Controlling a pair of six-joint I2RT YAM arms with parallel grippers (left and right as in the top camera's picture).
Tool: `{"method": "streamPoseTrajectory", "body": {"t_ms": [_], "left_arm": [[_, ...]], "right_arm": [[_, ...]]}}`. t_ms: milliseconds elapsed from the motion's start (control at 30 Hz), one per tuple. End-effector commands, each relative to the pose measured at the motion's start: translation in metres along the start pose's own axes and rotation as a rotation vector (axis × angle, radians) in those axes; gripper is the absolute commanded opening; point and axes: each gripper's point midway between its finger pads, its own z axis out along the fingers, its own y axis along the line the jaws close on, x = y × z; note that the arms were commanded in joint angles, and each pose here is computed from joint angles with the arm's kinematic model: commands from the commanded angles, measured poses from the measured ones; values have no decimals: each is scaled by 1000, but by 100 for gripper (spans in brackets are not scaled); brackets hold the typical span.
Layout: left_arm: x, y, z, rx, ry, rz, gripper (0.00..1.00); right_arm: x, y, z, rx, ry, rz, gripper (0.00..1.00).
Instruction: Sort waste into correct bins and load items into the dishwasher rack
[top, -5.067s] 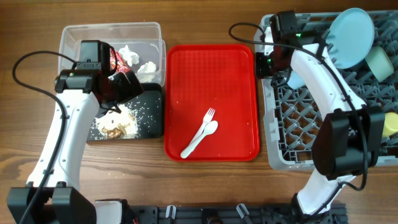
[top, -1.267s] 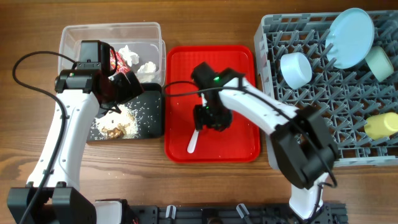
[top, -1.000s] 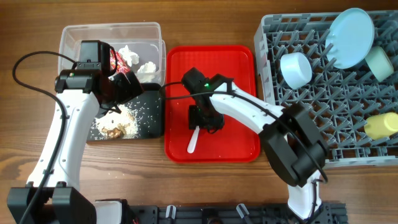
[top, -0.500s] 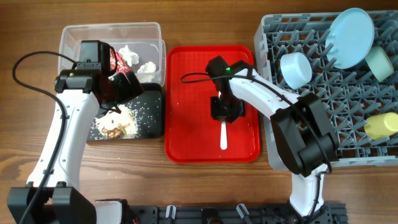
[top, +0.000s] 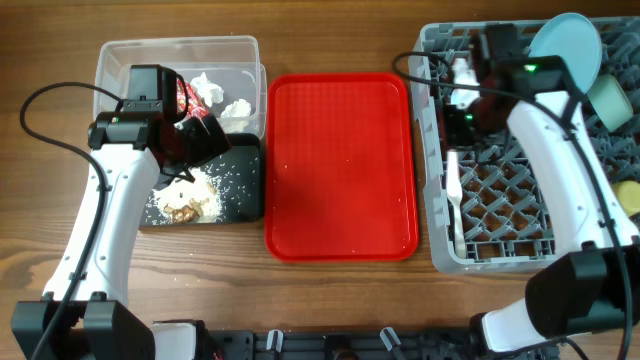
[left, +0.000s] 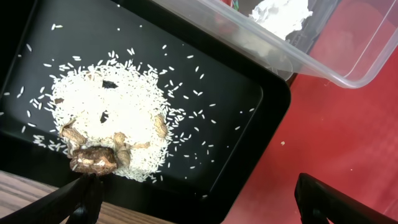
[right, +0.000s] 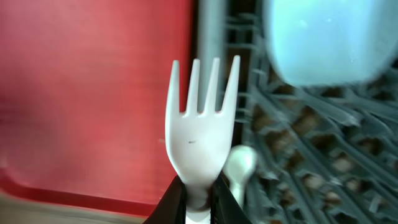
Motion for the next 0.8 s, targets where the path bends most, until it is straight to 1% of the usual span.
{"method": "streamPoseTrajectory", "body": {"t_ms": [0, 67, 167, 200, 233, 300, 367, 433, 500, 567, 600, 633, 700, 767], "left_arm": [[-3, 2, -5, -2, -19, -16, 100], [-3, 2, -5, -2, -19, -16, 100], [-3, 2, -5, -2, -19, -16, 100], [-3, 2, -5, -2, -19, -16, 100], [-3, 2, -5, -2, -19, -16, 100], [-3, 2, -5, -2, -19, -15, 100], [-3, 1, -4, 2, -22, -11, 100], [-5, -7, -4, 20, -37, 19, 100], [-4, -32, -5, 89, -55, 135, 100], [-4, -53, -7, 127, -94, 236, 100], [-3, -62, -7, 145, -110, 278, 100], [-1, -71, -8, 159, -120, 307, 100], [5, -77, -7, 163, -112, 349, 100], [19, -69, -2, 130, -49, 355, 100]], "right_arm": [[18, -33, 25, 100, 79, -8, 4], [25, -37, 35, 110, 97, 0, 4], [30, -29, 47, 60, 108, -1, 5], [30, -28, 50, 53, 107, 0, 9], [30, -29, 51, 54, 107, 0, 20], [28, -29, 51, 54, 98, 1, 33], [24, -29, 51, 56, 79, 34, 37], [11, -24, 46, 27, 24, 39, 39], [-15, -13, 25, -29, -95, 41, 42], [-41, -3, 2, -83, -220, 21, 65], [-55, 1, -10, -102, -281, 10, 75], [-63, 5, -18, -122, -312, -8, 81], [-59, 15, -19, -174, -299, -56, 82], [-41, 17, -13, -188, -222, -21, 82]]}}
